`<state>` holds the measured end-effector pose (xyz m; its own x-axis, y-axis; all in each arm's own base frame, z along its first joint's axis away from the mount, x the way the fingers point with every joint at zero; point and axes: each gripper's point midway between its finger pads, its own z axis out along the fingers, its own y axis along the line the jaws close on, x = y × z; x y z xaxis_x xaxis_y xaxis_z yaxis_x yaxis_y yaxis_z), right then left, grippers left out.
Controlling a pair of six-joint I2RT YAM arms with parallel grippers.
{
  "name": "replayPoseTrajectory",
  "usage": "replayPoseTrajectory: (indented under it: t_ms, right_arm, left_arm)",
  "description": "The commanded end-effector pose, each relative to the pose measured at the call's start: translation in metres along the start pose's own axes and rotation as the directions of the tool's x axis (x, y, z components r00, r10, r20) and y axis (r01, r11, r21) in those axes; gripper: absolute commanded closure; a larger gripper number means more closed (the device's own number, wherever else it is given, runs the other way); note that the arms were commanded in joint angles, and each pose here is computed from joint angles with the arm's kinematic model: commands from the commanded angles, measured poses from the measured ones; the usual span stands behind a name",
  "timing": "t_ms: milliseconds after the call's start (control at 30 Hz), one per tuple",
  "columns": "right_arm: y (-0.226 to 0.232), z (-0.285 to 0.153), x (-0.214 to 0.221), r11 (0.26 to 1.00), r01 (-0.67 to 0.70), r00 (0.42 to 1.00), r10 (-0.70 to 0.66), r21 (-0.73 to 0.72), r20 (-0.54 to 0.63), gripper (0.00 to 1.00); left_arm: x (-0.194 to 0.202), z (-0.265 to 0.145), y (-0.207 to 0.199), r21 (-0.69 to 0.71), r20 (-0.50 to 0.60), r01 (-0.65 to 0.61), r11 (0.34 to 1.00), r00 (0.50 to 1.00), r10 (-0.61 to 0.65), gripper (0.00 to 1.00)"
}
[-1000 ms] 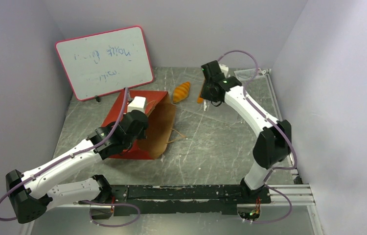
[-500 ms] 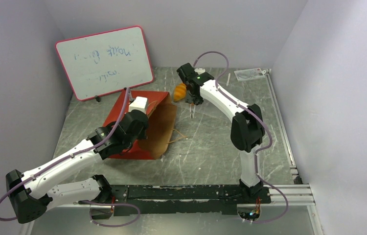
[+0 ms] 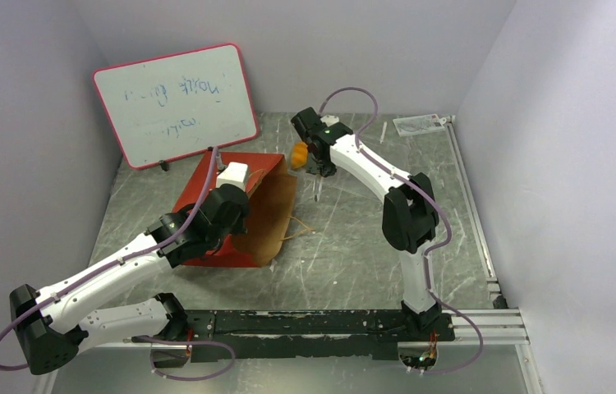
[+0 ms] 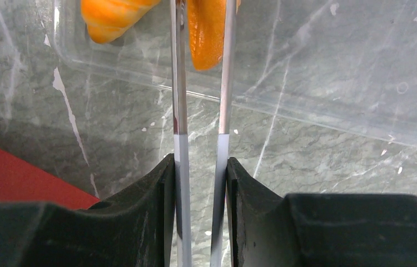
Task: Take the fake bread out of the paper bag
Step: Place the fake bread in the container.
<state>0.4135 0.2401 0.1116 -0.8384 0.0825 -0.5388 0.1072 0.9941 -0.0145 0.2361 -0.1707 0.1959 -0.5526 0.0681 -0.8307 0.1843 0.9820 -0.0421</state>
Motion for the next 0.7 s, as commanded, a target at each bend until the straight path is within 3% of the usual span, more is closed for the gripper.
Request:
replayPoseTrajectory:
  t_ms: [0,667]
  right_arm:
    - [0.012,-0.012,-0.018,0.997,-0.043,0.997,0.046,-0.06,0.06,0.68]
    - [0.009,-0.028,-0.024,0.985,-0.102,0.99,0.114,-0.14,0.08,0.58]
  left_arm:
    - [-0.023,-0.007,-0.007,0.034,0.045,0.027,0.999,0.999,-0.028,0.93]
    - [-0.026,-0.012,-0.006,0.032,0.042,0.042,0.999,0.998,-0.043,0.93]
